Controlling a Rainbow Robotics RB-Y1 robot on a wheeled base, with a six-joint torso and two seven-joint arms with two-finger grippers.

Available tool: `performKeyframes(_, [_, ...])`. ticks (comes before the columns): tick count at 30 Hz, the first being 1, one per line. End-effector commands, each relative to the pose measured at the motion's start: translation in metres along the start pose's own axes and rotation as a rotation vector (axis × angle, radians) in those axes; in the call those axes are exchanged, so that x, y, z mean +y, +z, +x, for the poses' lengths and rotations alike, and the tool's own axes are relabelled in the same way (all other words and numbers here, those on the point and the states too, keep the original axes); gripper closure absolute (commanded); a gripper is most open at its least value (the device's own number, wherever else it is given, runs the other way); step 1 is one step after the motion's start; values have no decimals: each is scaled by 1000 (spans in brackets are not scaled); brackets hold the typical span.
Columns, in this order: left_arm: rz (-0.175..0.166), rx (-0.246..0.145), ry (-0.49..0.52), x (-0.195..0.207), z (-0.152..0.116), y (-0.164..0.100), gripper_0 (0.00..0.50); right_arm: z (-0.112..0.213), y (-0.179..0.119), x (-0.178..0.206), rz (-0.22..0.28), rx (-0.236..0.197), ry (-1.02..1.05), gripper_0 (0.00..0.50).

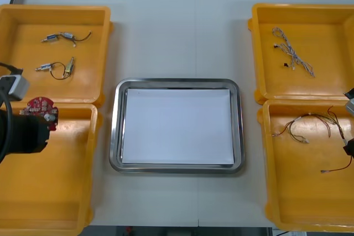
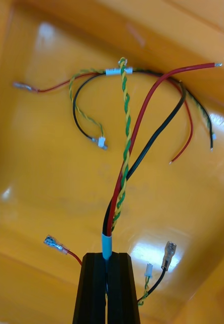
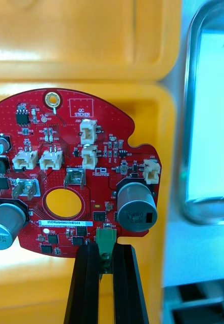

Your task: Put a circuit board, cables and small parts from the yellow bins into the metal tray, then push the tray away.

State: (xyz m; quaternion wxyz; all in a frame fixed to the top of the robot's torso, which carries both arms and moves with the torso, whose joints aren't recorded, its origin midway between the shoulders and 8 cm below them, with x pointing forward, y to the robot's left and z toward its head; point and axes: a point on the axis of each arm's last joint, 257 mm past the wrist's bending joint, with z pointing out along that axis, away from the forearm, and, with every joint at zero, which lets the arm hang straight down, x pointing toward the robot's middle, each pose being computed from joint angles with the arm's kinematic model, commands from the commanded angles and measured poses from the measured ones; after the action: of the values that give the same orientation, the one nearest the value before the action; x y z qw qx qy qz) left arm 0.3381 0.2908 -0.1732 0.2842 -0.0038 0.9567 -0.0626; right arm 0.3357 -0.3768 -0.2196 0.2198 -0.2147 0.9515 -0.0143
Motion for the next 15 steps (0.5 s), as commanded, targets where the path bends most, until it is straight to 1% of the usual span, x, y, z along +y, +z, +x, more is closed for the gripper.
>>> performKeyframes(1, [25,-61,130,-35,-30,-16,500,-29,-21,0,27,-86,-15,500])
performKeyframes(2, [29,-64,131,-39,-32,-16,500,-30,-22,1,24,-89,-20,500])
performKeyframes(4, [47,-58,136,-58,-35,-13,500,-35,-24,5,18,-96,-39,500])
performKeyframes(6, [51,-52,141,-72,-34,-10,500,-39,-26,8,13,-102,-54,500])
performKeyframes(8, [45,-49,150,-86,-31,-4,500,-45,-28,10,10,-111,-71,500])
performKeyframes(11, [23,-53,174,-106,-26,8,500,-61,-34,15,7,-141,-99,500])
performKeyframes(13, [7,-56,181,-120,-22,17,500,-76,-41,22,-12,-178,-132,500])
performKeyframes(15, [5,-47,179,-129,-18,22,500,-86,-46,30,-29,-203,-165,500])
